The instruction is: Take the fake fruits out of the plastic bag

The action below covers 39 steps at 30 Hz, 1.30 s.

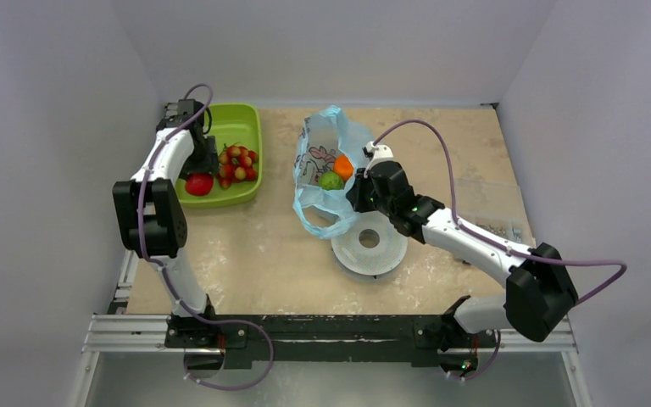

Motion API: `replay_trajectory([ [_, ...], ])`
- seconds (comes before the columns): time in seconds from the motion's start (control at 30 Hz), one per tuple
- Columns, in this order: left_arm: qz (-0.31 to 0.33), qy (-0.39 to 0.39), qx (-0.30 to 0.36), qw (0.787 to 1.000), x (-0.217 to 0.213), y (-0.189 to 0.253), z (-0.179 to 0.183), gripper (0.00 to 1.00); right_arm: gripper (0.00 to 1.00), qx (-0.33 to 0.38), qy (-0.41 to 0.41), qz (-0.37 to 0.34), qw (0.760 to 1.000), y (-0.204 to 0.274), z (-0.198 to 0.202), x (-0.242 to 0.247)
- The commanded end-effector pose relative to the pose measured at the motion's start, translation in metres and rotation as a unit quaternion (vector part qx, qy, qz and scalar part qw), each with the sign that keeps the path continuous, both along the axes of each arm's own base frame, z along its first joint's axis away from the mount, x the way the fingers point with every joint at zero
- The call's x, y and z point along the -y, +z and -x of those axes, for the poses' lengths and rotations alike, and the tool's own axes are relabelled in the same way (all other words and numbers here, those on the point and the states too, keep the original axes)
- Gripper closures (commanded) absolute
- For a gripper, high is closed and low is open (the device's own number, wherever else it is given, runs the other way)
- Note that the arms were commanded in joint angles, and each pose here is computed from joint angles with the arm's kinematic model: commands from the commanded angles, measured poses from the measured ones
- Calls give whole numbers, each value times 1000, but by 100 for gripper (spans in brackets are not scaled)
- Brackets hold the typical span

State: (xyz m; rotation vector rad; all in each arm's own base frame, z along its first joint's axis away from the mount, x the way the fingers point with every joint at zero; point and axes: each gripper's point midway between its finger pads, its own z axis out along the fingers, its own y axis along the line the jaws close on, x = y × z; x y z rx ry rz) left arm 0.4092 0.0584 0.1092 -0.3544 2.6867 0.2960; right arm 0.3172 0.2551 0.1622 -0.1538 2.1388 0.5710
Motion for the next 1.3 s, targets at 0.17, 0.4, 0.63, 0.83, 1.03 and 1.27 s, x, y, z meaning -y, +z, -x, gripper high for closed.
replay_trajectory([
  [0.17, 17, 2, -4, 1000, -5, -5, -2, 53, 100, 25, 2, -28, 999, 29, -3, -3],
  [0.4, 24, -11, -5, 1000, -1, -8, -1, 39, 100, 31, 3, -32, 999, 36, -1, -2],
  [0.63, 13, -8, 4, 1000, -5, 2, 2, 2, 100, 32, 13, -31, 999, 36, 0, -5],
  [0.83, 23, -12, 32, 999, 0, 22, 1, 2, 100, 32, 16, -36, 999, 36, 1, -6],
  [1.03, 102, -69, 100, 987, 40, 56, 2, 10, 100, 31, 28, -40, 998, 35, 3, -9],
  [1.27, 237, -274, 226, 904, 161, 125, 15, 16, 100, 22, 78, -36, 996, 25, 15, -19],
])
